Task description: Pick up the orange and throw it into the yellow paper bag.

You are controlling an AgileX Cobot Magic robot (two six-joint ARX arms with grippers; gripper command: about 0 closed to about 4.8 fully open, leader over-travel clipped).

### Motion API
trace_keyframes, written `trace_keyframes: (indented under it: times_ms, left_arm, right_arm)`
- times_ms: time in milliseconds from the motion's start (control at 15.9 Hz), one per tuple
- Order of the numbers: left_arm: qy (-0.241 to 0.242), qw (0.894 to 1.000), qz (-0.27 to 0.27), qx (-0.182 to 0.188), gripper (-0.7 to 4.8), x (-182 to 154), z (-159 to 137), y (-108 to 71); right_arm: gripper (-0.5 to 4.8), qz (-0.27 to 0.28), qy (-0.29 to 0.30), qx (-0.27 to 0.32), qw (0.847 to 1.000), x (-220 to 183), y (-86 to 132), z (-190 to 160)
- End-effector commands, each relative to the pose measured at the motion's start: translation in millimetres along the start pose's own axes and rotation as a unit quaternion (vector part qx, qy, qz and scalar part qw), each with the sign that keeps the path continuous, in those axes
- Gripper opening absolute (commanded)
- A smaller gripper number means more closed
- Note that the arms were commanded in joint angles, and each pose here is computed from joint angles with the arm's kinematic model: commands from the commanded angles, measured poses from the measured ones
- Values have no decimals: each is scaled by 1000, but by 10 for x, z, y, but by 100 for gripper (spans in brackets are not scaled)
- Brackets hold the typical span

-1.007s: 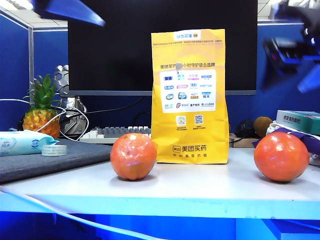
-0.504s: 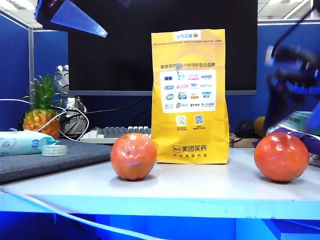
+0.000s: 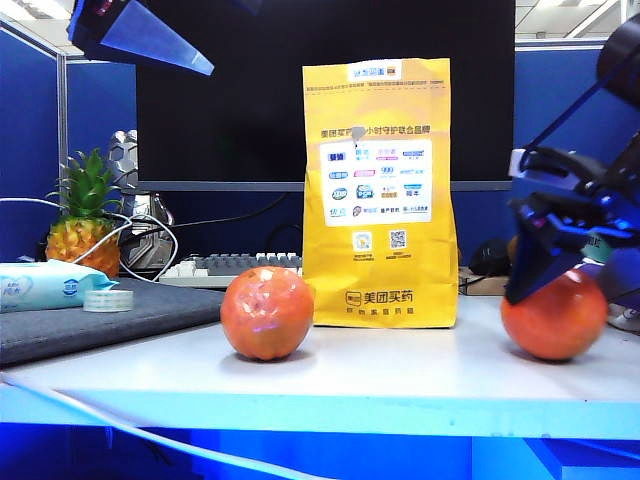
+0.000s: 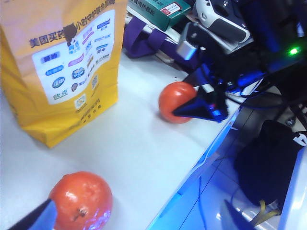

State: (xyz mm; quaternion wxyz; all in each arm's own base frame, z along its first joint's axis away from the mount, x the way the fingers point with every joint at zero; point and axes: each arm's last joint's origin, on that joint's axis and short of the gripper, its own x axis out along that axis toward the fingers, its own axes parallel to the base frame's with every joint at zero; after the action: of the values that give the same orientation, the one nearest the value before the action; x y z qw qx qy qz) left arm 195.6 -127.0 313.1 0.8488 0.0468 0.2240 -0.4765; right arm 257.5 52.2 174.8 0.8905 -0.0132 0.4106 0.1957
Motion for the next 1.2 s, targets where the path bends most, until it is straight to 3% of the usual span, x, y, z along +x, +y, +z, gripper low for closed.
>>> trace_keyframes:
  times_ms: [63,378,630,756,882,1070,1196]
  left_arm:
    - [-19,1000,2,9,479,2,52,5]
    - [-109,992,13,55,479,-26,241,11]
    - [-131,984,102,58,479,-45,295,59]
    - [-135,979,140,60,479,-53,306,80]
    - [-149,975,146,72,479,-62,337,80]
    - [-151,975,145,72,479,-59,340,82]
    - [-151,976,141,71,479,-58,340,80]
  right_arm:
    - [121,-4,12,1,1000,57,-14,-33]
    - [104,26,-37,-12,999,-267,56,494]
    - [104,38,-107,-32,993,-1057,225,1009]
    - [104,73,-177,-55,980,-1444,334,1144]
    - [104,167,-261,-98,946,-1644,433,1276]
    - [107,176,-362,-136,905,-1603,477,1529]
    - [107,180,-374,-132,900,-1365,420,1693]
